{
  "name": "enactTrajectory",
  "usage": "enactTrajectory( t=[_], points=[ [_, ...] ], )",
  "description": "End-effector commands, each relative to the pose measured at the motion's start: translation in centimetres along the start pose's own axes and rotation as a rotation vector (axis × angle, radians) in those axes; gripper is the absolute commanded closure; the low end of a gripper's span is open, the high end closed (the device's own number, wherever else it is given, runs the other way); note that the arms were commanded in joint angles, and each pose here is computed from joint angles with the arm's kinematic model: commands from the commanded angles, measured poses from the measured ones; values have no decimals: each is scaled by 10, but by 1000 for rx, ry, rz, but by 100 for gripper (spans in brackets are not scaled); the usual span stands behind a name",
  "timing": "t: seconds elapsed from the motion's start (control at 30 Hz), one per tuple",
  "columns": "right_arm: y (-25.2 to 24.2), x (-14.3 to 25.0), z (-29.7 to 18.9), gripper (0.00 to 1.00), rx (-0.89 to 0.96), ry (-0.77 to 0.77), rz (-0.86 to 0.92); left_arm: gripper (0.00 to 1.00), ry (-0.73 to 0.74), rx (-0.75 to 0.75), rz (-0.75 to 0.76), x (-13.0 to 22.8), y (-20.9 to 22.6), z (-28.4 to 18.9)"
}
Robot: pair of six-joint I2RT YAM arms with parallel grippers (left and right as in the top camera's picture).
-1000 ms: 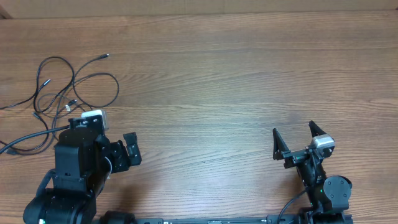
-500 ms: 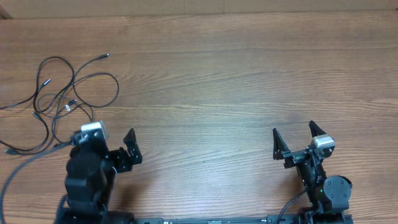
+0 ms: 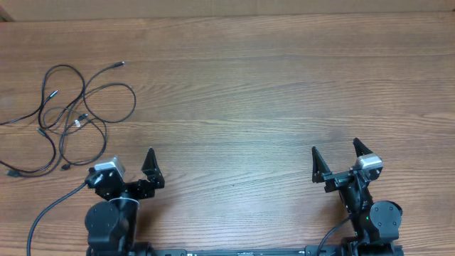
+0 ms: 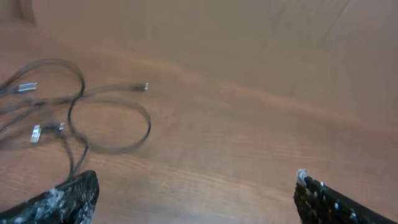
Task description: Untangle cables
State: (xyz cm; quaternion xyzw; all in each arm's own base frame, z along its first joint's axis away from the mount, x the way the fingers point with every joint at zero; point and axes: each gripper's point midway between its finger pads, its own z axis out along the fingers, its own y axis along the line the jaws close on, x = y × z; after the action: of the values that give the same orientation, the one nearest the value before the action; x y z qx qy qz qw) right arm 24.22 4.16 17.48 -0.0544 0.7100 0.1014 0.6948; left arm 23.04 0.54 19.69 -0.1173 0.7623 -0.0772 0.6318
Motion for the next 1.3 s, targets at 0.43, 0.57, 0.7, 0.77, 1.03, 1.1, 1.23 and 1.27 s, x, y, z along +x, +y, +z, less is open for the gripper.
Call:
enactTrajectory(
  t=[0.43,0.57,0.7,0.77,1.03,1.1,1.23,1.27],
  points=[
    [-2,2,0,0,6,-5,2,0,-326,101,77,-15,-8,10],
    [-2,2,0,0,6,-5,2,0,-330,131,246,-13,-18,10],
    [-2,2,0,0,6,-5,2,0,-263,145,366,5,-20,14],
    [-2,2,0,0,6,-5,2,0,-212,139,364,16,-16,17],
    [-2,2,0,0,6,-5,2,0,-109,138,350,40,-11,21],
    [-2,2,0,0,6,-5,2,0,-109,137,342,40,-11,21],
    [-2,2,0,0,6,-5,2,0,-109,135,343,40,-10,22],
    [-2,2,0,0,6,-5,2,0,-109,135,343,40,-10,22]
  ],
)
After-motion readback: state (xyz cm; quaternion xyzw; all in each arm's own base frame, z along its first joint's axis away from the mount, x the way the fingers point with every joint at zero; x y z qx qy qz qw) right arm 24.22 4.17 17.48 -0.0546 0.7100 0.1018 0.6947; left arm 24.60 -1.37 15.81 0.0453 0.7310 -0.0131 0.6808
